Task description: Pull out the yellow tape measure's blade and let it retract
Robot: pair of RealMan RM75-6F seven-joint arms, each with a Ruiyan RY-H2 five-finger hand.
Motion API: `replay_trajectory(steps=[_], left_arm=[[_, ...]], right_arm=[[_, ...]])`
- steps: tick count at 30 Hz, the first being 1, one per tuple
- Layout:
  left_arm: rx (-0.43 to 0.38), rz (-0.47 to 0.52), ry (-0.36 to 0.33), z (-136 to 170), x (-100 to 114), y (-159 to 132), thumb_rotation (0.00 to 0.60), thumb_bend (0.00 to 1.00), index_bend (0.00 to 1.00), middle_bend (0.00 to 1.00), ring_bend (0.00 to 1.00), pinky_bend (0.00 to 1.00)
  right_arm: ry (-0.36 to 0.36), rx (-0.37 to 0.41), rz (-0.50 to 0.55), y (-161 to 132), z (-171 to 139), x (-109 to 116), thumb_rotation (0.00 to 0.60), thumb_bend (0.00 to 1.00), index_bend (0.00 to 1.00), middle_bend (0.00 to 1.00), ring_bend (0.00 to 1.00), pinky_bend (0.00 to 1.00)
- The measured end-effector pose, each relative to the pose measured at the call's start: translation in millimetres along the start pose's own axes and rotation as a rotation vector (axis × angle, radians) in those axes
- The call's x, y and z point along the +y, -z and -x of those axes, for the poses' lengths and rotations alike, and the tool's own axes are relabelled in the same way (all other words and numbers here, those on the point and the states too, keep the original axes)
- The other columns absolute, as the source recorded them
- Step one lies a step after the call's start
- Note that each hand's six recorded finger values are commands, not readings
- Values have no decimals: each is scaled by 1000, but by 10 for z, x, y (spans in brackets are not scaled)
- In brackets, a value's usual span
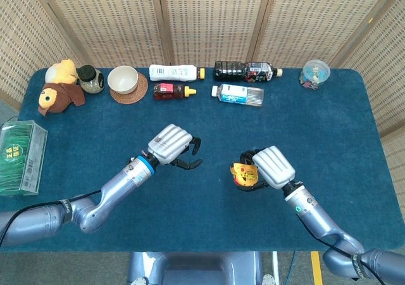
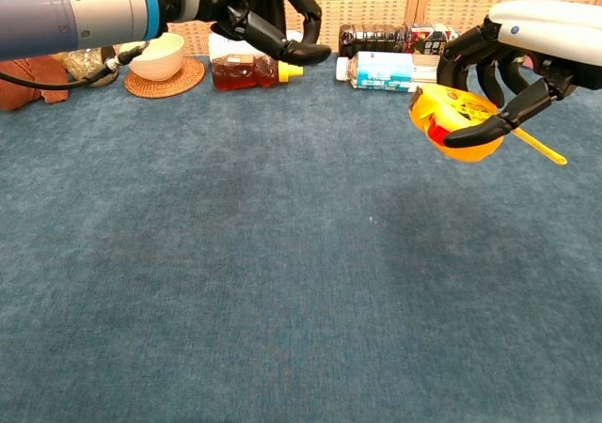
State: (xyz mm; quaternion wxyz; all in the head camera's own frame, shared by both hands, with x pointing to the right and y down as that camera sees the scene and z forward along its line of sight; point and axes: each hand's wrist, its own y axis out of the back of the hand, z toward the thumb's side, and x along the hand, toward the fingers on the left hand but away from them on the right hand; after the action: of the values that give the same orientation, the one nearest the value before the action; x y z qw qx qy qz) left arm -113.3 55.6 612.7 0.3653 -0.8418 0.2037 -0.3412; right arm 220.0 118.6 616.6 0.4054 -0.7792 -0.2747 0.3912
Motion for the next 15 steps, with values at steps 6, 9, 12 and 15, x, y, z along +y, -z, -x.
replay_trajectory(steps=[6,9,12,15], left_arm=[[-18,24,16,-60,-22,-41,288,359,571,1000,1000,938],[-28,45,32,-81,-37,-70,291,360,571,1000,1000,938],[-46,39,40,-99,-36,-107,338,361,571,1000,1000,936],[-66,27,42,-115,-30,-150,399,360,572,1000,1000,928]], right_arm=[[5,9,8,-29,1,11,380,173,580,612,629,685],[5,12,13,-32,-3,13,383,174,580,612,628,684],[2,9,19,-19,-6,9,383,174,580,612,627,683],[5,2,32,4,-4,26,383,173,580,612,627,681]])
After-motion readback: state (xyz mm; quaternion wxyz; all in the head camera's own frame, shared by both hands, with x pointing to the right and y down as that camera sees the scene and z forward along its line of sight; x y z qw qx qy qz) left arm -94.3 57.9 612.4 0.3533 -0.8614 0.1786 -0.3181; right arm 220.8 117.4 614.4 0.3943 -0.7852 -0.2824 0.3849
